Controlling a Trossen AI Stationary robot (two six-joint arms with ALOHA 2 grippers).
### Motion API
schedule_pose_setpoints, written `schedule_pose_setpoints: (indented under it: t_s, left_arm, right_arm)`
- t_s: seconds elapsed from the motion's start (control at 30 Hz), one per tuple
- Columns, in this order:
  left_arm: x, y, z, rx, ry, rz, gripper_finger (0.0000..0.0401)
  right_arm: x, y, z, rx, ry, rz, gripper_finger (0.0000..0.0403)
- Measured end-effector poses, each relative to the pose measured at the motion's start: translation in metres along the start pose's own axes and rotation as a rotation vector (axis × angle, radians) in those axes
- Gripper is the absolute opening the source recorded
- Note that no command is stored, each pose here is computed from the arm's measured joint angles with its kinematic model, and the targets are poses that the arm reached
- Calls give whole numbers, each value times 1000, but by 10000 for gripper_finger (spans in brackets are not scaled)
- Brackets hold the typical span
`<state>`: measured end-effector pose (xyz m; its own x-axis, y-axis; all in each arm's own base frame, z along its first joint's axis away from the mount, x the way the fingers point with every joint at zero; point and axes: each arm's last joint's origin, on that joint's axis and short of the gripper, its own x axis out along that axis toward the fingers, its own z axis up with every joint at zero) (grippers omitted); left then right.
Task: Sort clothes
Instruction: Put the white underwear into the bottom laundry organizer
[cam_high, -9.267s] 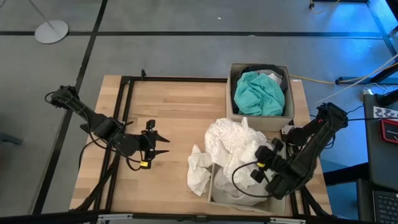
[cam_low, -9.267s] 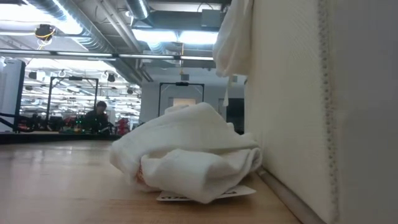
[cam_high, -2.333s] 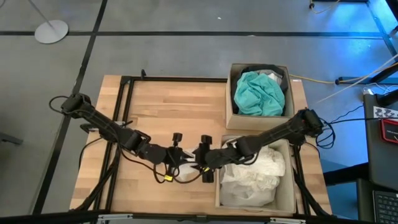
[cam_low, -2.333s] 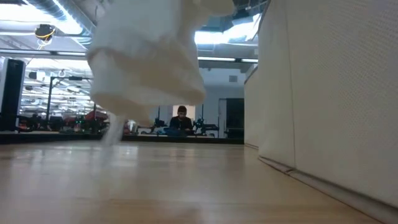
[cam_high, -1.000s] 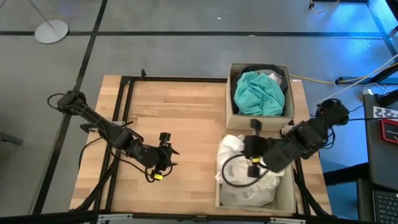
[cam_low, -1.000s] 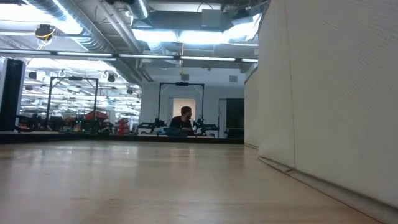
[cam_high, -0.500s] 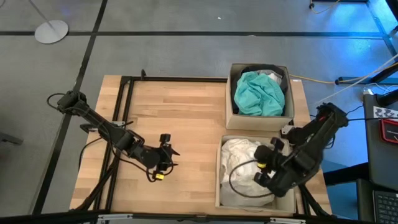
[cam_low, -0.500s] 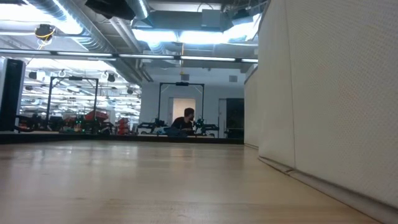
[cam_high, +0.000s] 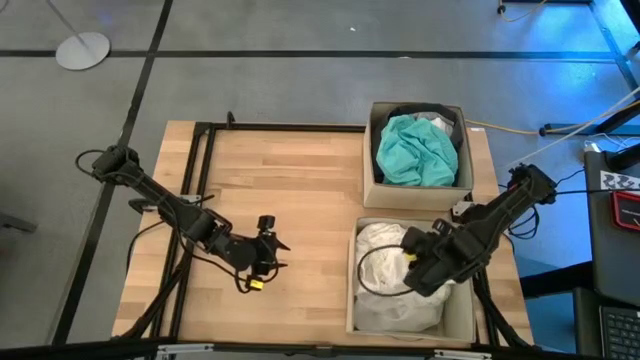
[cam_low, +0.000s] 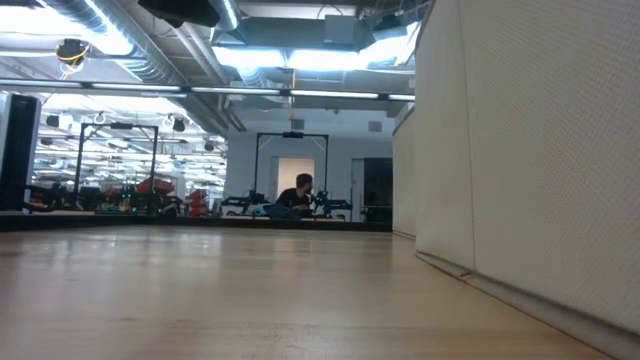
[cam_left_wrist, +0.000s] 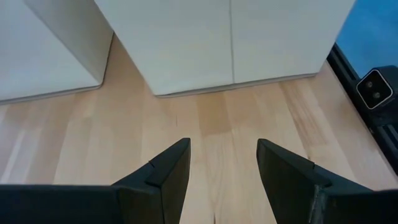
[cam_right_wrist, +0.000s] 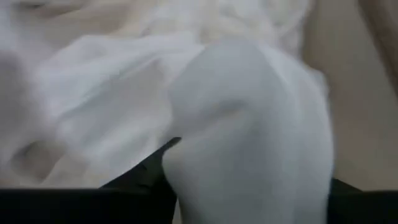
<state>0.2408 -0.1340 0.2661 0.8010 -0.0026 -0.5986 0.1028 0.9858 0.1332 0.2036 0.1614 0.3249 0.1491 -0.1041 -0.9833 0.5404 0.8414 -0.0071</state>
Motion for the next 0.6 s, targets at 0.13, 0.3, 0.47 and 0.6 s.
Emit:
schedule_pose_setpoints:
  t_s: [0.13, 0.3, 0.47, 0.6]
  left_arm:
    - [0, 0, 0, 8, 0, 0, 174]
    - [0, 1, 0, 11, 1, 2, 175]
    - [0, 1, 0, 16, 1, 3, 175]
    - [-1, 2, 1, 32, -11, 1, 175]
  right_arm:
    - [-24, 3, 4, -119, -20, 93, 194]
    - [-43, 3, 10, -189, -109, 139, 193]
    - [-46, -1, 14, -253, -205, 69, 194]
    - [-57, -10, 18, -303, -390, 18, 193]
